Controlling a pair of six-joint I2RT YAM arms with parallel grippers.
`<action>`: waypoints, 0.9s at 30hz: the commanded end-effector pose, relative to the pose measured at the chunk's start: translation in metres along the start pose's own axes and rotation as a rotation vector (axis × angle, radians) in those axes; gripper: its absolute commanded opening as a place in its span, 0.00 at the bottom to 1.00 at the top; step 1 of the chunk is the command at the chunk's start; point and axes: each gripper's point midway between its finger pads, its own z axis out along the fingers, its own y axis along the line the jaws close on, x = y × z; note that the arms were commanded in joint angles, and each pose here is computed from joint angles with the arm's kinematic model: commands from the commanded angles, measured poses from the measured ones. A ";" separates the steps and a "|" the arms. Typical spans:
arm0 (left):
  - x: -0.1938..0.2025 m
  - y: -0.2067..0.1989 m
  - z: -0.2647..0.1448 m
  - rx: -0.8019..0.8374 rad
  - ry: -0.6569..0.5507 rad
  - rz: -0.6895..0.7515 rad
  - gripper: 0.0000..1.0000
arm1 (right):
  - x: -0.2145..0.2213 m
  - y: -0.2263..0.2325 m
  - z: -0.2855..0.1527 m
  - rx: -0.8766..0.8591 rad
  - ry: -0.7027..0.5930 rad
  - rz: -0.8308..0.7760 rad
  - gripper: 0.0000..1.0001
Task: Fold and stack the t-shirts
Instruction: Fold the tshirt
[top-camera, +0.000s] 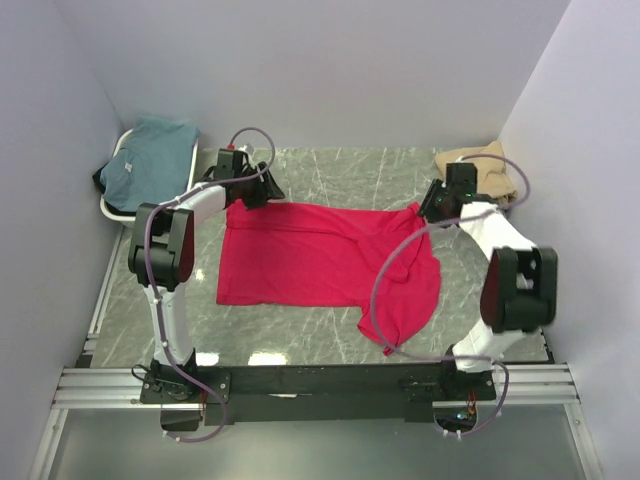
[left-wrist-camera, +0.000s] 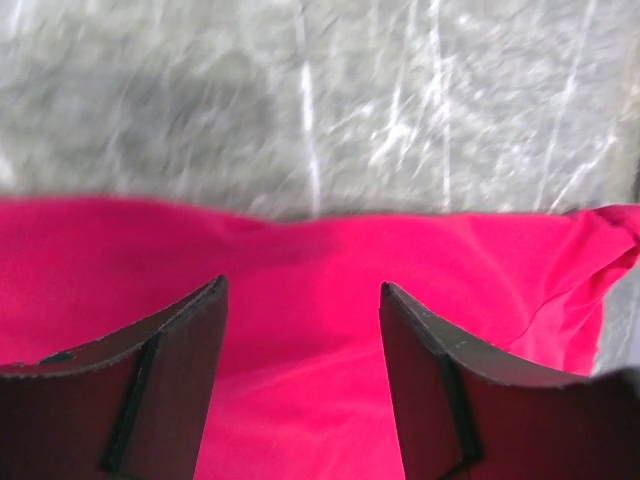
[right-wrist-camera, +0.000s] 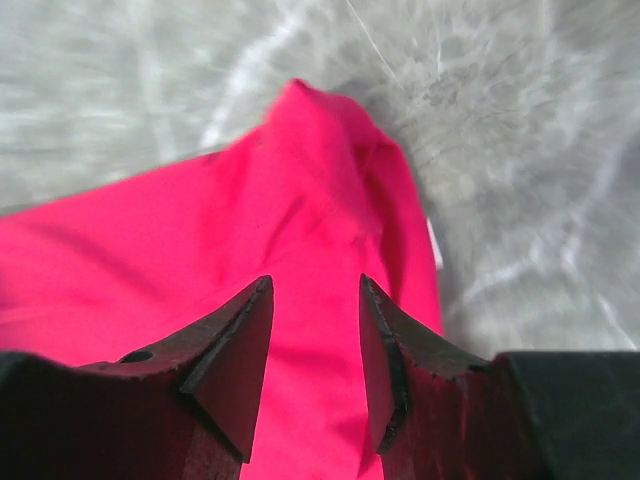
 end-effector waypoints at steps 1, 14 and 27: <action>-0.027 -0.029 0.013 0.119 -0.054 0.035 0.68 | -0.010 0.008 0.035 -0.026 0.002 -0.030 0.47; -0.018 -0.016 0.042 0.133 -0.022 0.031 0.67 | -0.034 0.012 0.080 -0.029 0.025 -0.033 0.50; -0.009 -0.007 0.051 0.118 0.004 0.043 0.67 | -0.039 -0.001 0.094 0.047 0.036 -0.033 0.52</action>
